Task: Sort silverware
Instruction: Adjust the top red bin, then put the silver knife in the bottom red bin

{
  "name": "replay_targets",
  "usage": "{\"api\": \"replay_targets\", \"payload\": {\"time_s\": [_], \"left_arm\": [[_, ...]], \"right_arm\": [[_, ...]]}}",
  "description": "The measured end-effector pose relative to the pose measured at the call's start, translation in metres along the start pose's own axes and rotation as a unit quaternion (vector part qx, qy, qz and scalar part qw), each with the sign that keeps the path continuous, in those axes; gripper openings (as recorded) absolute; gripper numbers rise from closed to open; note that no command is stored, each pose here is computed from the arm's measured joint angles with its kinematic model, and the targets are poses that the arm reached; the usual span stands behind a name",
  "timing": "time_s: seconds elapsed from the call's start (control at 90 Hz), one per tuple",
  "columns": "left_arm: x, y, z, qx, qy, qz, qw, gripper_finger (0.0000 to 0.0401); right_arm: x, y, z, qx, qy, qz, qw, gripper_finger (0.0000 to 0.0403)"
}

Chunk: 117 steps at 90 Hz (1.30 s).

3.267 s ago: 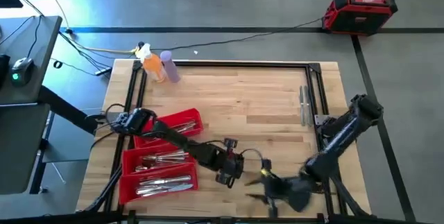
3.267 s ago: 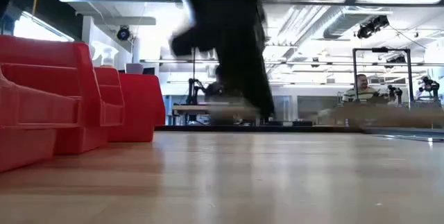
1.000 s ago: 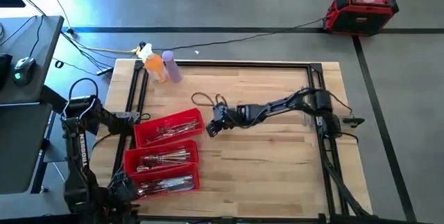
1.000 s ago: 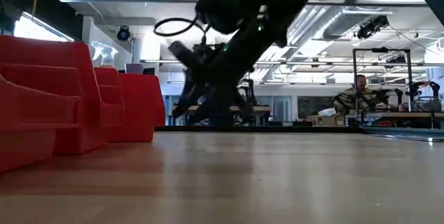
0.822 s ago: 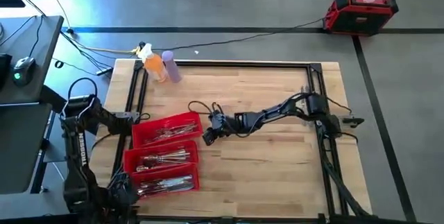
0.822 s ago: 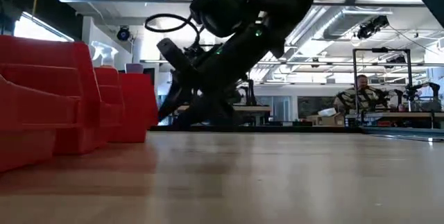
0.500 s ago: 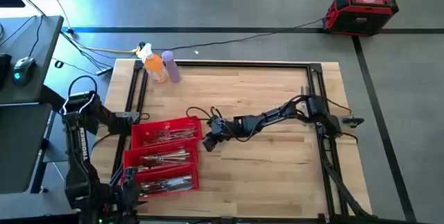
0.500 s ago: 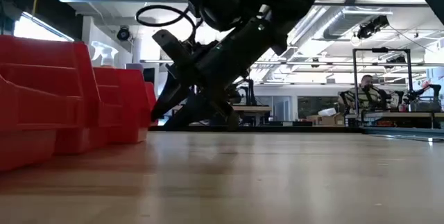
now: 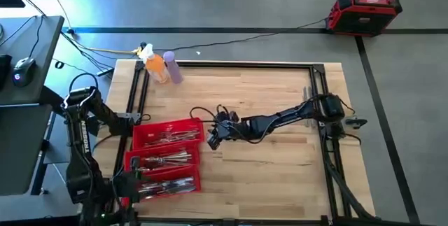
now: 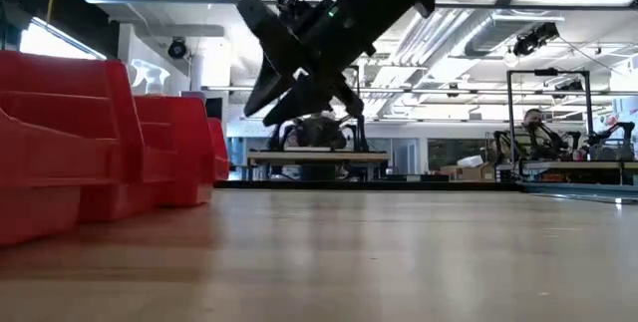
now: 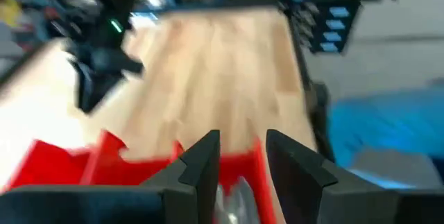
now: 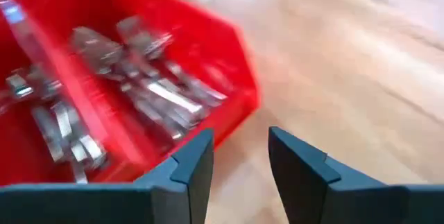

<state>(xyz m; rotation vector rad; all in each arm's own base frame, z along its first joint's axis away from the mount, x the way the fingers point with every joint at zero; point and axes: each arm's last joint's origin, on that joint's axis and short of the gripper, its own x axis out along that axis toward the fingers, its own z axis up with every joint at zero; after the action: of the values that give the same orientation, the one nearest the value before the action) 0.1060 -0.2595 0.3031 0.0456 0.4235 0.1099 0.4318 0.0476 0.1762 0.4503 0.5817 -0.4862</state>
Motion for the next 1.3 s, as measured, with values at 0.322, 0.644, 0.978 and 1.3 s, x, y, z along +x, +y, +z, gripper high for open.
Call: {"api": "replay_targets", "payload": {"time_s": [0.322,0.644,0.978,1.3], "left_arm": [[0.034,0.015,0.019,0.024,-0.045,0.092,0.994,0.0101],[0.027,0.006,0.065,0.051,-0.071,0.063,0.994,0.0101],[0.028,0.007,0.091,0.075,-0.066,0.034,0.994,0.0101],[0.063,0.024,0.092,0.026,-0.051,0.086,0.995,0.0101]], "right_arm": [[0.046,-0.028,-0.001,0.052,-0.028,-0.018,0.998,0.0123],[0.047,-0.013,-0.012,0.017,-0.011,0.046,0.999,0.0123],[-0.001,0.007,-0.007,-0.074,-0.032,-0.026,0.996,0.0123],[-0.132,-0.046,-0.016,-0.046,0.214,-0.296,0.930,0.0123]]}}
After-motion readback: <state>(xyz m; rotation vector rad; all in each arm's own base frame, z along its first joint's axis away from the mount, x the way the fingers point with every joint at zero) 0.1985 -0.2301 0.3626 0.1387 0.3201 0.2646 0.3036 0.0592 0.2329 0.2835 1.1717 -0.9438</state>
